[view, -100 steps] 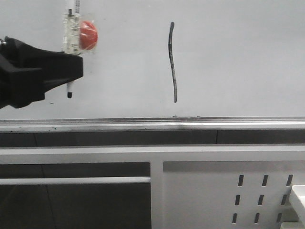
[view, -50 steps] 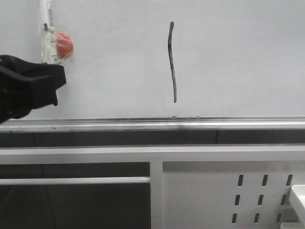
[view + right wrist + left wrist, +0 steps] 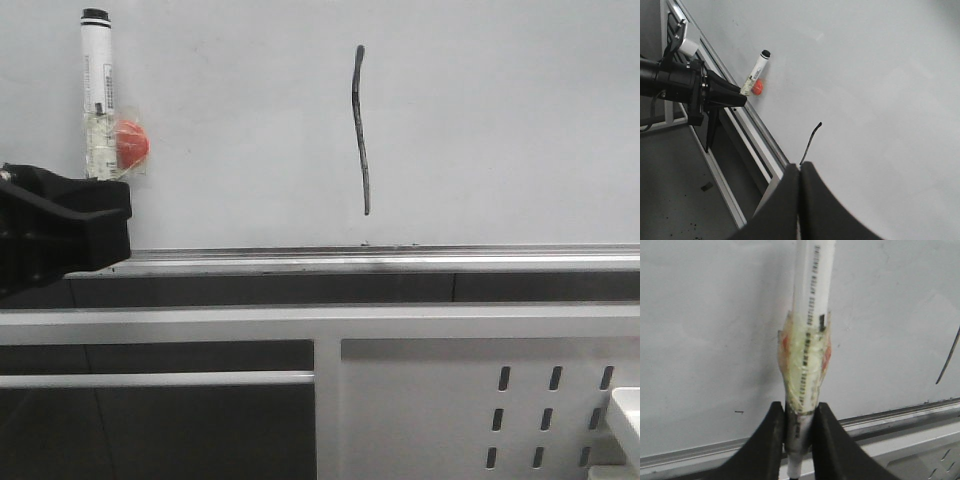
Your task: Write number 1 on whiteboard
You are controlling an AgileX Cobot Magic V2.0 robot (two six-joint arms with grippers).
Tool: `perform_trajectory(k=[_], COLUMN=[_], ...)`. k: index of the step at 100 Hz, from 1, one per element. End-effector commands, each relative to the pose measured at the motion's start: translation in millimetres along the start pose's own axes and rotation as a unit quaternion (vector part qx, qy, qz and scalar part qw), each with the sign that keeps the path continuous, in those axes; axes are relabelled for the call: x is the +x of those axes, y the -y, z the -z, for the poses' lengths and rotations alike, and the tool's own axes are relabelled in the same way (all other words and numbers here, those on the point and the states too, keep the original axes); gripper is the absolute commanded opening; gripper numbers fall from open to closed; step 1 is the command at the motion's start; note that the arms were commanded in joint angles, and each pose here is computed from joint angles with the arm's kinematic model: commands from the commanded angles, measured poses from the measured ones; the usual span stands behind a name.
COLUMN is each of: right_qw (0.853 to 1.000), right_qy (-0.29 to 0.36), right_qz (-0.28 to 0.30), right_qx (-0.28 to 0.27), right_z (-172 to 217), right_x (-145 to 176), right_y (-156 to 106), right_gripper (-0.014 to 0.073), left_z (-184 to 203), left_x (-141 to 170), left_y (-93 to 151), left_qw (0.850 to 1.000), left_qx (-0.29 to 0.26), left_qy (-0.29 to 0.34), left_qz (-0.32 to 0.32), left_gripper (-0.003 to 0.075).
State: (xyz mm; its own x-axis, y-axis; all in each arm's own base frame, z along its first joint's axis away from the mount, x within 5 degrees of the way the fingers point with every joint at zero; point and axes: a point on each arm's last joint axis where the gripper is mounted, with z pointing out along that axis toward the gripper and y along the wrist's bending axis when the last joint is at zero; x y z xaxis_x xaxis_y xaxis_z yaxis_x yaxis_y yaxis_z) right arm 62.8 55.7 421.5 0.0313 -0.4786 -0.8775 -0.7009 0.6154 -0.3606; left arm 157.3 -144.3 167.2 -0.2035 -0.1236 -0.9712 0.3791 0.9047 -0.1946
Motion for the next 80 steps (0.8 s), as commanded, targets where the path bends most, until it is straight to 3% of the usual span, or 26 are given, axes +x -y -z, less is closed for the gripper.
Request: perform_trajectory(k=[1, 36, 80], right_qw=[0.999, 0.998, 0.998], right_qy=[0.040, 0.047, 0.047], right_qz=[0.002, 0.004, 0.005], right_qx=[0.029, 0.037, 0.037], right_z=[4.6, 4.8, 4.8], right_x=[-12.0, -13.4, -13.4], right_y=[6.8, 8.1, 8.2], right_gripper=[-0.0069, -0.0069, -0.0069], left_z=[1.8, -1.9, -8.4], left_x=[-26.3, -30.4, -23.5], left_y=[0.6, -8.2, -6.8], left_qw=[0.992, 0.989, 0.992], left_qx=[-0.011, -0.045, -0.035], left_qy=[0.124, 0.135, 0.121], left_qz=[0.018, 0.027, 0.010], left_gripper=[-0.0020, -0.0020, -0.0019])
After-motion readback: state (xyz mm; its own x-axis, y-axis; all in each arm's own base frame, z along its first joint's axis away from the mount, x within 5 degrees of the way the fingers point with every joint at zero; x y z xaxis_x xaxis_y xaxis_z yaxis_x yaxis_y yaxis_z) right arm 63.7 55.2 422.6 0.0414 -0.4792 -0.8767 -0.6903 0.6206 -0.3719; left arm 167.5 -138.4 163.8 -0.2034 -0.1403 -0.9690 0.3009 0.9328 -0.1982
